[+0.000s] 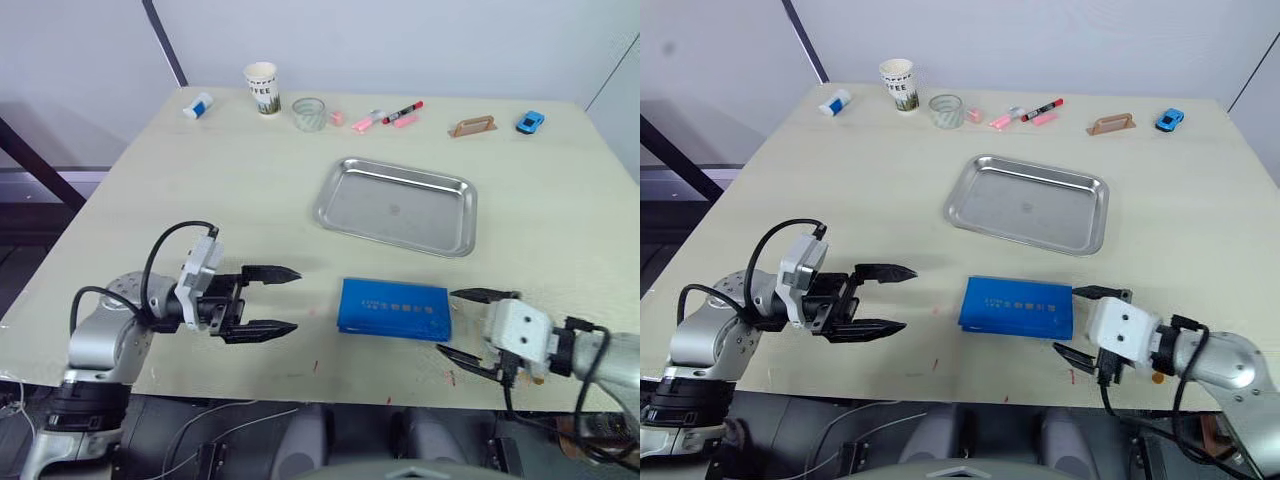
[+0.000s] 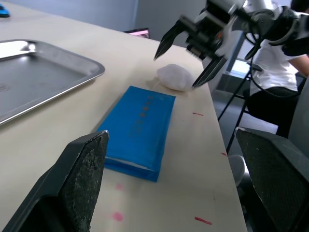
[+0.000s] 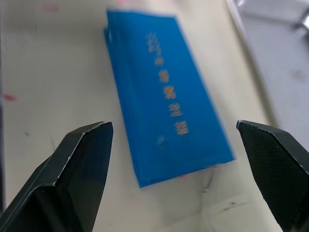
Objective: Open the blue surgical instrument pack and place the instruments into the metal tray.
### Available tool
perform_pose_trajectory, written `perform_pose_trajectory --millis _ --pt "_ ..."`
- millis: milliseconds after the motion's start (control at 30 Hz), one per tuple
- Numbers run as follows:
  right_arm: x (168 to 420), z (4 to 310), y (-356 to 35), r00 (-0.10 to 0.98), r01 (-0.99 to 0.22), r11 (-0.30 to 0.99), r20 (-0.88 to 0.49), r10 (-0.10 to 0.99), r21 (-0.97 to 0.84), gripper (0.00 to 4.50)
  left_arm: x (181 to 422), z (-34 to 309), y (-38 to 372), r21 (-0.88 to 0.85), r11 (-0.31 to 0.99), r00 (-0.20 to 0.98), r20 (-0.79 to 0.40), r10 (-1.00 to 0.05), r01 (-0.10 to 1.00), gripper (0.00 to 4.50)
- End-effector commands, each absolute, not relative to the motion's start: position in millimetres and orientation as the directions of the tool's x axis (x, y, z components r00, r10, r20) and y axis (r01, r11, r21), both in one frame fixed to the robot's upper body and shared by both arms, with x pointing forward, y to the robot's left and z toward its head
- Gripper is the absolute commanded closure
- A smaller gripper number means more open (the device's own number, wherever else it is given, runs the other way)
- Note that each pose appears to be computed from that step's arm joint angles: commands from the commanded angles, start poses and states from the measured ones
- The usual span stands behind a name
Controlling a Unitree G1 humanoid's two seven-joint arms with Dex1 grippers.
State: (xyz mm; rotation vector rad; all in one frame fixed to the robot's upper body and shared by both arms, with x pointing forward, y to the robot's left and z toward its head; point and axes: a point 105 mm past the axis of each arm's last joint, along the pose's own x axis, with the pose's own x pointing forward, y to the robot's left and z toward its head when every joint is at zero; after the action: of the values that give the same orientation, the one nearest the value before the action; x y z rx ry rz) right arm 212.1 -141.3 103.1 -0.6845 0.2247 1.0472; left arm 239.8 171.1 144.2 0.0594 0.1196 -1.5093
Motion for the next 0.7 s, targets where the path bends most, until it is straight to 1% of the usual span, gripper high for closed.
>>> perform_pose_trajectory --millis 33,367,400,433,467,700 --pt "217 103 -136 0.510 -0.834 0.294 -0.451 0.732 -0.466 0.00 236 148 168 -0.002 0.022 0.021 -0.128 -0.992 1.000 0.03" --pt "230 99 -134 0.540 -0.806 0.304 -0.421 0.729 -0.508 0.00 232 147 164 0.003 0.010 0.010 -0.126 -0.992 1.000 0.03" --pt "231 99 -133 0.540 -0.805 0.302 -0.418 0.730 -0.511 0.40 231 146 164 0.004 0.005 0.006 -0.125 -0.992 1.000 0.00" --pt "232 99 -132 0.541 -0.803 0.301 -0.417 0.730 -0.514 0.54 231 146 164 0.006 0.002 0.003 -0.124 -0.992 1.000 0.00" --pt "232 98 -132 0.542 -0.802 0.300 -0.417 0.730 -0.516 0.80 231 145 165 0.008 0.001 0.002 -0.123 -0.992 1.000 0.00" --pt "232 96 -134 0.542 -0.800 0.295 -0.420 0.727 -0.523 0.80 233 140 169 0.010 0.037 0.038 -0.112 -0.993 0.999 0.00"
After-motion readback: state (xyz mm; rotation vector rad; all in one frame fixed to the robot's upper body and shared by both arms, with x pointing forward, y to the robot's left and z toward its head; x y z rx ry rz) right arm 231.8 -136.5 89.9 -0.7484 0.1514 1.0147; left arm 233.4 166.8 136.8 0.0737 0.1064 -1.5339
